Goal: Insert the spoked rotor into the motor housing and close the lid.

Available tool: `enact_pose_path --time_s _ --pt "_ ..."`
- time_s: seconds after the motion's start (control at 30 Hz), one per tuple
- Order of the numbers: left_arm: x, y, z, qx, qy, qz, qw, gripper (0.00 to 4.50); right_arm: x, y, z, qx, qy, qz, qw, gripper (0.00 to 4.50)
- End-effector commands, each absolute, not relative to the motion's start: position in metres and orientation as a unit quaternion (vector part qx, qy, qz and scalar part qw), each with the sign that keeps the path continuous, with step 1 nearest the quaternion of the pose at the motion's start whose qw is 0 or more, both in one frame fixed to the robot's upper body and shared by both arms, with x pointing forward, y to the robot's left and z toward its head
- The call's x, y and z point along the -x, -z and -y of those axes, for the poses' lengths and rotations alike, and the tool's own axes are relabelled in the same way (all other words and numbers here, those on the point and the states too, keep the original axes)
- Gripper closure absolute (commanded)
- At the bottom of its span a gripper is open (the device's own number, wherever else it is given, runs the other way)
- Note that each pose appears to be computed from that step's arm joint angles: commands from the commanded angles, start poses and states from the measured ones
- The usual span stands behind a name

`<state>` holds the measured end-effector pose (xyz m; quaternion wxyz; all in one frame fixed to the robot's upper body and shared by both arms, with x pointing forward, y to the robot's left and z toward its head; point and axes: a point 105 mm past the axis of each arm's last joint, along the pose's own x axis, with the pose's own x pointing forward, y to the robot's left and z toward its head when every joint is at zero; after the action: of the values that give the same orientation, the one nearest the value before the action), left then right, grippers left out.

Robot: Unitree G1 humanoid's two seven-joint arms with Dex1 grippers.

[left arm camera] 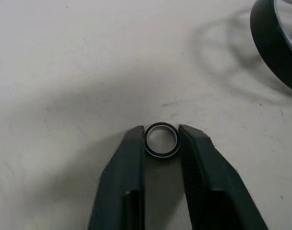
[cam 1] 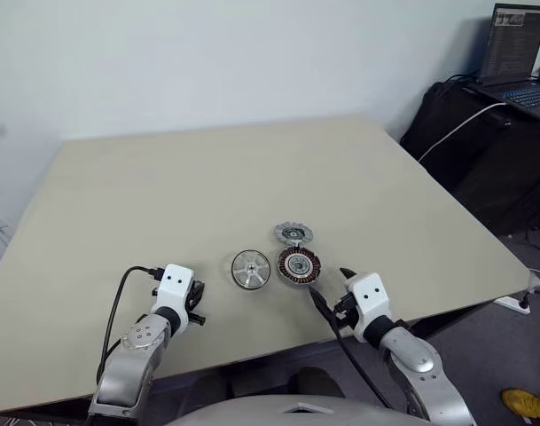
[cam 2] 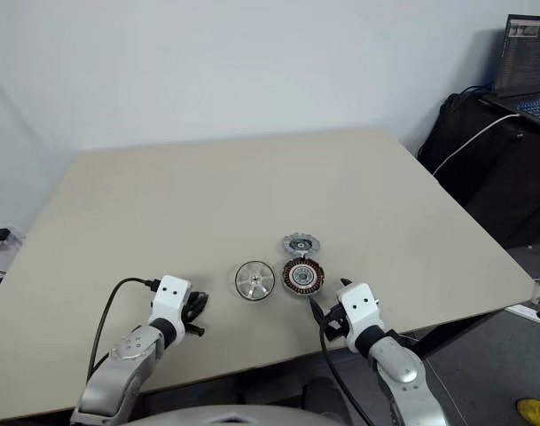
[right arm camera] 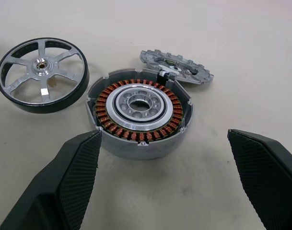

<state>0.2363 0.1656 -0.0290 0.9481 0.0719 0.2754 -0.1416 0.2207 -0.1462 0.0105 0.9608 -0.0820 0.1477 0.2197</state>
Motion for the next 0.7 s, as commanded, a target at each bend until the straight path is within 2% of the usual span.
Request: enact_pose_path --time_s 0.03,0.17,0.37,0.57,0.7 --pt "-0.235 0.030 -0.170 -0.059 0.129 -0.272 0.952 3.83 -0.226 -0.023 0.147 0.086 -0.216 -0.120 0.965 0.00" --pt "-0.246 0.010 -0.172 0.000 0.105 -0.204 0.973 3.83 -0.226 -0.023 0.147 0.087 -0.216 -0.121 0.965 0.00" --pt "-0.268 -0.026 -0.198 0.066 0.011 -0.084 0.994 3.83 -0.226 -0.023 0.146 0.086 -0.217 -0.121 0.965 0.00" --pt "-0.272 -0.030 -0.206 0.056 0.000 -0.071 0.996 3.83 -0.226 -0.023 0.145 0.085 -0.217 -0.122 0.965 0.00" --pt "-0.274 -0.030 -0.177 0.050 0.088 -0.077 0.992 3.83 -0.226 -0.022 0.144 0.084 -0.217 -0.123 0.965 0.00"
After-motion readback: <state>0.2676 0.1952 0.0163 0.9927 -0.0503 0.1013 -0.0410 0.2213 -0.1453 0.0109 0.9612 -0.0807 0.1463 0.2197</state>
